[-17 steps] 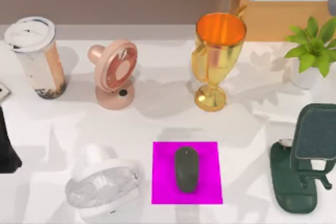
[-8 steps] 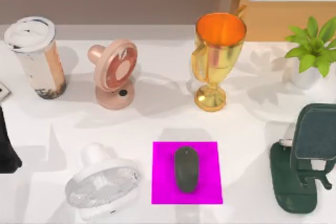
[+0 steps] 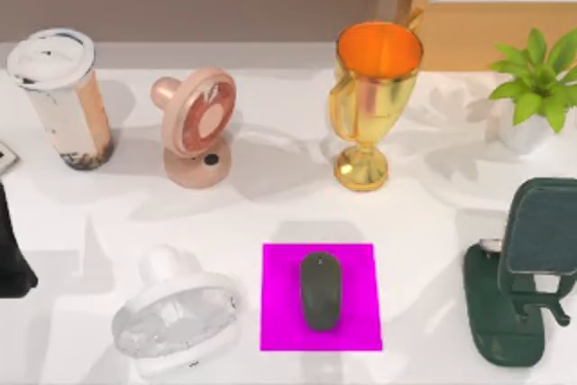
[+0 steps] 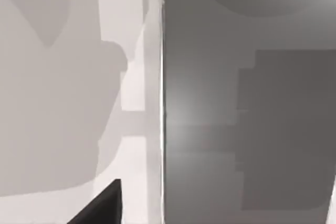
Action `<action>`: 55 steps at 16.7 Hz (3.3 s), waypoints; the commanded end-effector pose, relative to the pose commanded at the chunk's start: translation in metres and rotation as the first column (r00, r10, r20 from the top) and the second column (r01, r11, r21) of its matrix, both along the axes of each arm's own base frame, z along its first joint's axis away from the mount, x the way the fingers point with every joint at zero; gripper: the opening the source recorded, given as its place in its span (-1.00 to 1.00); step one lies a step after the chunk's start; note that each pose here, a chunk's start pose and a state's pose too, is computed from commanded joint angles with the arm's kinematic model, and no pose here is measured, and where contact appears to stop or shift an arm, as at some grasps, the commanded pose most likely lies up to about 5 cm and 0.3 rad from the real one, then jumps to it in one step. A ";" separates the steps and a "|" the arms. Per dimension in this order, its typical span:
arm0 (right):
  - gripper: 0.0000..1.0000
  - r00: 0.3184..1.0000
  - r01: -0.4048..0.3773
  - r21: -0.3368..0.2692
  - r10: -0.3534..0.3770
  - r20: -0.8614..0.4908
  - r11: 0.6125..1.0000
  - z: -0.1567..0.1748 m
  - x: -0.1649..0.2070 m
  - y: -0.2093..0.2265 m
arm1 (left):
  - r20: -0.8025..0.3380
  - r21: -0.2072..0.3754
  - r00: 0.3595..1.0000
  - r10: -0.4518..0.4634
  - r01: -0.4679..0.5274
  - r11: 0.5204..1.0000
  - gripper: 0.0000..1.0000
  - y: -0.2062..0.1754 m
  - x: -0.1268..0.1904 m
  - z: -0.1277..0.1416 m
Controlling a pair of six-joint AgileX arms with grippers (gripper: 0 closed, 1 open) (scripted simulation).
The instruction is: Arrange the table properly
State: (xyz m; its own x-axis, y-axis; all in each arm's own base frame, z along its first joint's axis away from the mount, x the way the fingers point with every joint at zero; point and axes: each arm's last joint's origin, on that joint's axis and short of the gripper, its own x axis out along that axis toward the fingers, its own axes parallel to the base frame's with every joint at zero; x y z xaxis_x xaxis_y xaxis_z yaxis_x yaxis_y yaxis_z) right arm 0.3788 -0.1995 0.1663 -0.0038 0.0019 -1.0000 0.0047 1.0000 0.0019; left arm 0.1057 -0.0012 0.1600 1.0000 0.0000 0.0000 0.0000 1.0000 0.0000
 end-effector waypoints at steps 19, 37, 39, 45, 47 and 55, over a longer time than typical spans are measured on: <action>-0.36 1.000 0.000 -0.002 0.000 0.004 1.000 -0.057 0.000 0.000 | 0.000 0.000 1.000 0.000 0.000 1.000 1.00 0.000 0.000 0.000; -1.00 1.000 0.001 0.003 -0.001 0.005 1.000 -0.030 -0.001 0.001 | 0.000 0.000 1.000 0.000 0.000 1.000 1.00 0.000 0.000 0.000; -1.00 1.000 0.002 -0.002 -0.002 0.014 1.000 -0.022 0.000 0.001 | 0.000 0.000 1.000 0.000 0.000 1.000 1.00 0.000 0.000 0.000; -1.00 1.000 0.004 -0.038 -0.003 0.026 0.999 -0.012 0.004 0.013 | 0.000 0.000 1.000 0.000 0.000 1.000 1.00 0.000 0.000 0.000; -1.00 0.998 0.011 -0.115 -0.003 0.068 0.993 0.015 0.011 0.042 | 0.000 0.000 1.000 0.000 0.000 1.000 1.00 0.000 0.000 0.000; -1.00 0.828 0.194 -0.281 -0.003 0.561 0.940 0.159 -0.082 0.273 | 0.000 0.000 1.000 0.000 0.000 1.000 1.00 0.000 0.000 0.000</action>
State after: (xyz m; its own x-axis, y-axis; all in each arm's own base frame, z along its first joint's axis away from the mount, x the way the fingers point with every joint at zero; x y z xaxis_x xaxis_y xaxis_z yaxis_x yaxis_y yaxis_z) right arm 0.2971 0.0731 0.3249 0.5241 -0.3392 -0.7812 0.1966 0.9407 -0.2765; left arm 0.1057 -0.0012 0.1600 1.0000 0.0000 0.0000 0.0000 1.0000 0.0000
